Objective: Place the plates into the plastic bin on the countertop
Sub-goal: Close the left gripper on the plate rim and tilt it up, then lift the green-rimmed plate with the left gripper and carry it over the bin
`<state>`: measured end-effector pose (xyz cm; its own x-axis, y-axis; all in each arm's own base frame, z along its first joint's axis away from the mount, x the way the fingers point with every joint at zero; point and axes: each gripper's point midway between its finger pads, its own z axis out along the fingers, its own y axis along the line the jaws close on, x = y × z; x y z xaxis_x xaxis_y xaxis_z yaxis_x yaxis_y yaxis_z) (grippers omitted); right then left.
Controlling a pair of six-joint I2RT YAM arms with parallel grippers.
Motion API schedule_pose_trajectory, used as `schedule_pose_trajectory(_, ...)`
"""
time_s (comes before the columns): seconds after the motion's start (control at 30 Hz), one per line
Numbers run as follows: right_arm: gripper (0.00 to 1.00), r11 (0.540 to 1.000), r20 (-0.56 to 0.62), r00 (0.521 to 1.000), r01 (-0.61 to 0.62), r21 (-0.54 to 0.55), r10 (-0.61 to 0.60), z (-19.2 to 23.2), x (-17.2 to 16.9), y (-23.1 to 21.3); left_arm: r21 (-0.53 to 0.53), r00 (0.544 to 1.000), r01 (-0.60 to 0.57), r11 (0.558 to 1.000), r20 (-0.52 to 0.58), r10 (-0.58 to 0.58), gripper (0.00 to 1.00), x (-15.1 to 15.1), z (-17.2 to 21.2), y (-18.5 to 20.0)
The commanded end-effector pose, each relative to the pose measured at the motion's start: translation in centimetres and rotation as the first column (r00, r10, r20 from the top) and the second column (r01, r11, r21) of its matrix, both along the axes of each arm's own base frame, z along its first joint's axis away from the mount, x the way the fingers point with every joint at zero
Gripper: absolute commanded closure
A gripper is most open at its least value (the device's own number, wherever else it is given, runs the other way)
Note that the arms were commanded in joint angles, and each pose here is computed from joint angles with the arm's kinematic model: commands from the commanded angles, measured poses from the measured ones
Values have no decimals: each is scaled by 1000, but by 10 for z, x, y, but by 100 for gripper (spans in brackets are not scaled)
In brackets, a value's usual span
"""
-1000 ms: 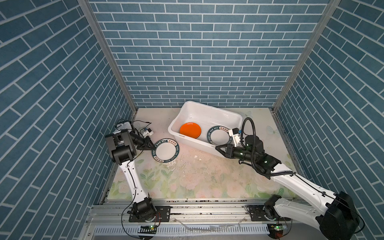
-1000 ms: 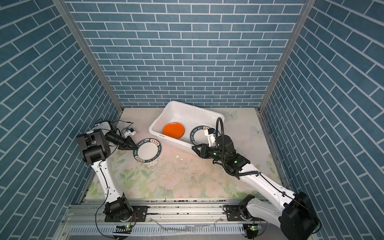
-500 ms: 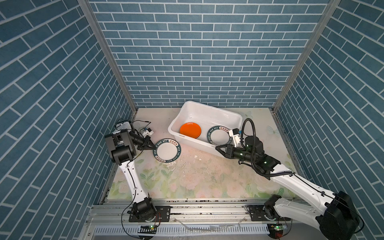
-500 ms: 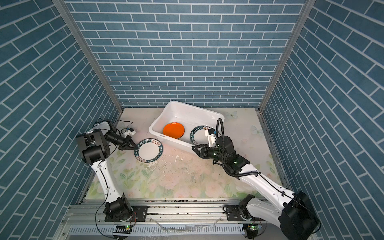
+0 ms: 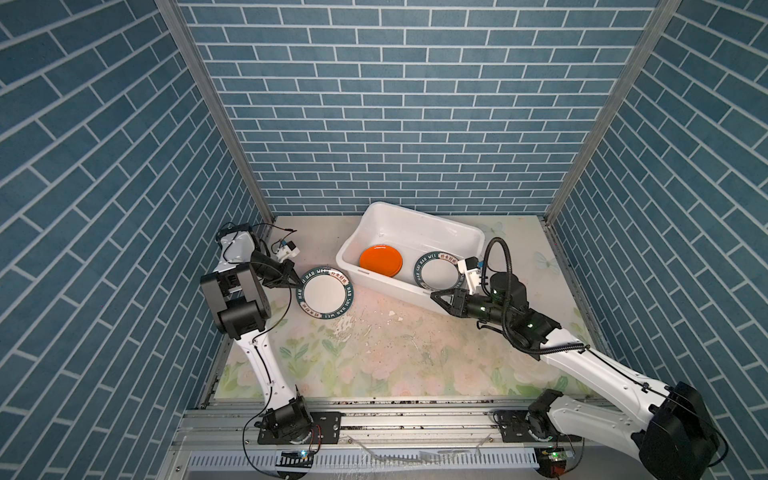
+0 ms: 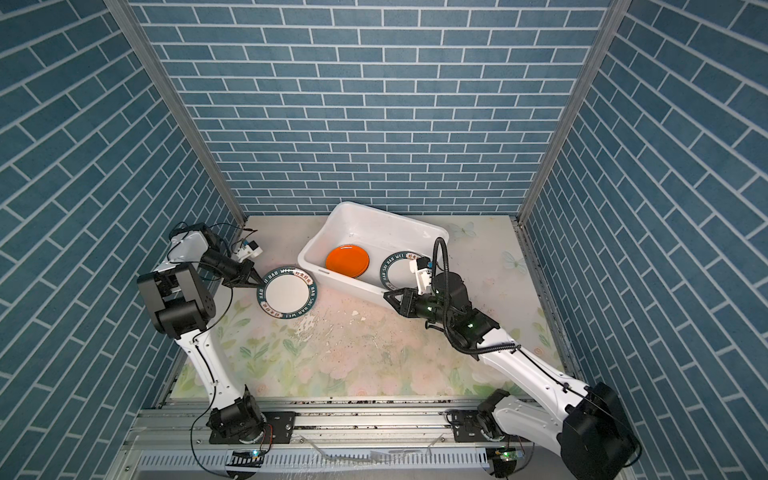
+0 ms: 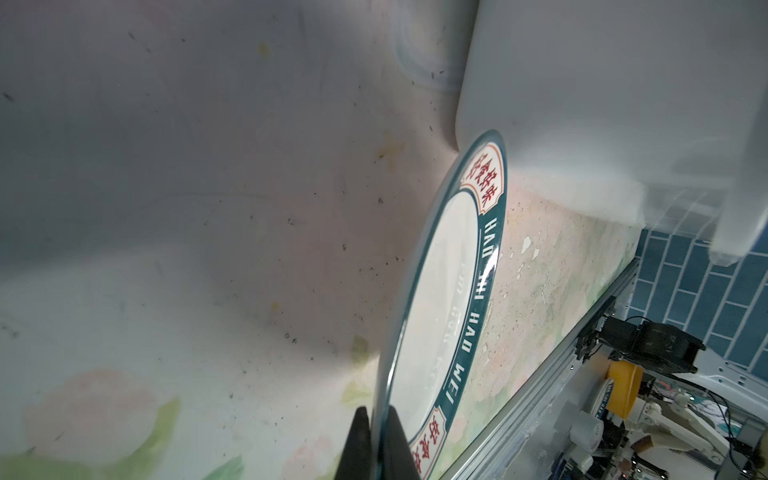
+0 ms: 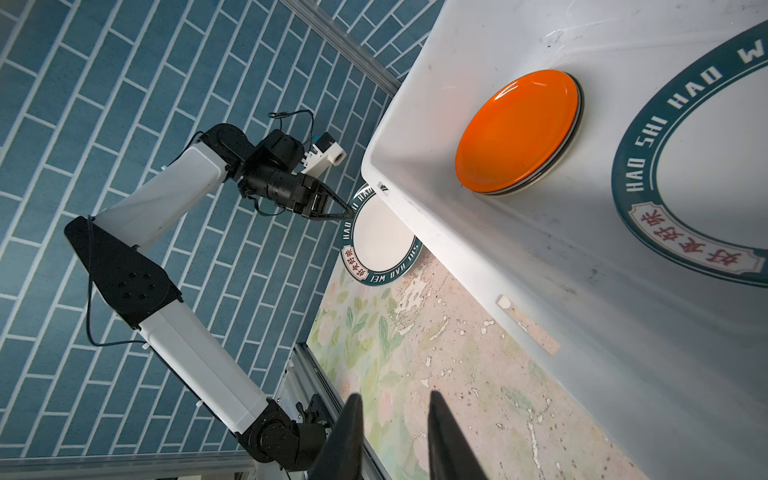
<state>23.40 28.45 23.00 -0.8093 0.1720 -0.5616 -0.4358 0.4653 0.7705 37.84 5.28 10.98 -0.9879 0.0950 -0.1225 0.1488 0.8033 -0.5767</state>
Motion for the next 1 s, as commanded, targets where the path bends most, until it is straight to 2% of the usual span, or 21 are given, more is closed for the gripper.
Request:
schedule_pose_trajectory(0.0,72,1000,2,1000,-14,25,14,4,0,5,37,1000,9,999,-3,-9,100,-12,28,1)
schedule_pose_trajectory(0.23,72,999,1,999,-43,27,42,6,1,12,198,998,47,979,31,-54,100,-24,57,19)
schedule_pose_trajectory(0.33,72,998,4,999,-54,33,54,8,3,15,231,997,52,972,45,-64,100,-28,69,22)
schedule_pose_trajectory(0.7,71,994,22,994,-106,39,105,19,8,29,242,980,-4,970,195,-45,100,-25,150,13)
schedule_pose_trajectory(0.97,71,992,61,991,-118,33,116,28,14,34,256,926,-62,965,376,-40,100,-27,210,2)
